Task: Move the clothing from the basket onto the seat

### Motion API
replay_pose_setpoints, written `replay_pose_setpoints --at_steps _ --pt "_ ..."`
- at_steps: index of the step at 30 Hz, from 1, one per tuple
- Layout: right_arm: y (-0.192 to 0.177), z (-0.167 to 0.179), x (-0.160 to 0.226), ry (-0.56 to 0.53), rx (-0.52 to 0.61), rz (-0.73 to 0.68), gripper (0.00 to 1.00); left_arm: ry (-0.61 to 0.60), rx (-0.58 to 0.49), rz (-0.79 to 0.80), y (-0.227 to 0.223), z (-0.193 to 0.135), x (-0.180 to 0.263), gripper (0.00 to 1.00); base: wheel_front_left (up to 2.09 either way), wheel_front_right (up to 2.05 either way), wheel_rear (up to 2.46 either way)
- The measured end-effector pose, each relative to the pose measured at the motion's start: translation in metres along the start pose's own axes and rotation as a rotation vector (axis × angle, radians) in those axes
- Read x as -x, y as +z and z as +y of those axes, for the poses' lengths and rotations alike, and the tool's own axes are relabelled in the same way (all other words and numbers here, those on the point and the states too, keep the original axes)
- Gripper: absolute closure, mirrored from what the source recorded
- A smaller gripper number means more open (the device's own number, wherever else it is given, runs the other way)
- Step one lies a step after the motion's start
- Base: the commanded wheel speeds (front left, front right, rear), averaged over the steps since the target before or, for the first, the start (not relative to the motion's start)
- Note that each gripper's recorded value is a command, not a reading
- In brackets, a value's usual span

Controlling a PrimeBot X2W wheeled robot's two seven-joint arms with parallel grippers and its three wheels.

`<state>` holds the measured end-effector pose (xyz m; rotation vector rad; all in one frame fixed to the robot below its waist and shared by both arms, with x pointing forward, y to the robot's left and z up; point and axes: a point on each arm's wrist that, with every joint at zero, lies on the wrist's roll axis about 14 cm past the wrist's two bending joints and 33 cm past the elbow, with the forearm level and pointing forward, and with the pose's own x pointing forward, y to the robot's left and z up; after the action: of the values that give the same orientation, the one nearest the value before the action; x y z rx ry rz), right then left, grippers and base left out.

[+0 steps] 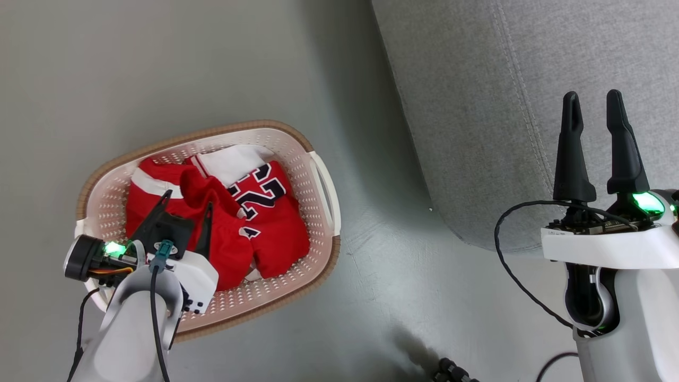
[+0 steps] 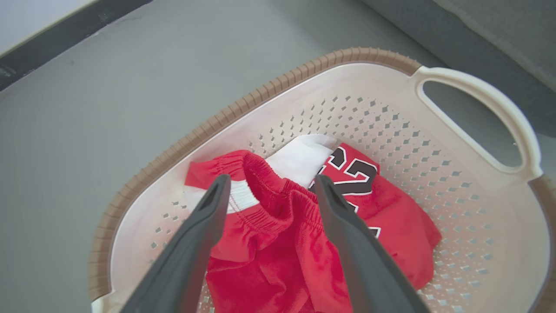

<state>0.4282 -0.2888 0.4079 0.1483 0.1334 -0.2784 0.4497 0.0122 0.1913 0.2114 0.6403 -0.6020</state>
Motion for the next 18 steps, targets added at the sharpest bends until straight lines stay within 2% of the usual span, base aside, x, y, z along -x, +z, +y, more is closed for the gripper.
replay_pose_setpoints --at_steps 9,18 --pt "-0.006 -0.010 0.005 -0.030 0.008 0.026 0.00 0.007 0.017 0.046 -0.005 -0.003 -0.020 0.00 0.00 0.00 0.00" --pt "-0.009 -0.011 0.000 -0.030 0.011 0.033 0.00 0.144 0.020 0.132 -0.022 0.023 -0.032 0.00 0.00 0.00 0.00"
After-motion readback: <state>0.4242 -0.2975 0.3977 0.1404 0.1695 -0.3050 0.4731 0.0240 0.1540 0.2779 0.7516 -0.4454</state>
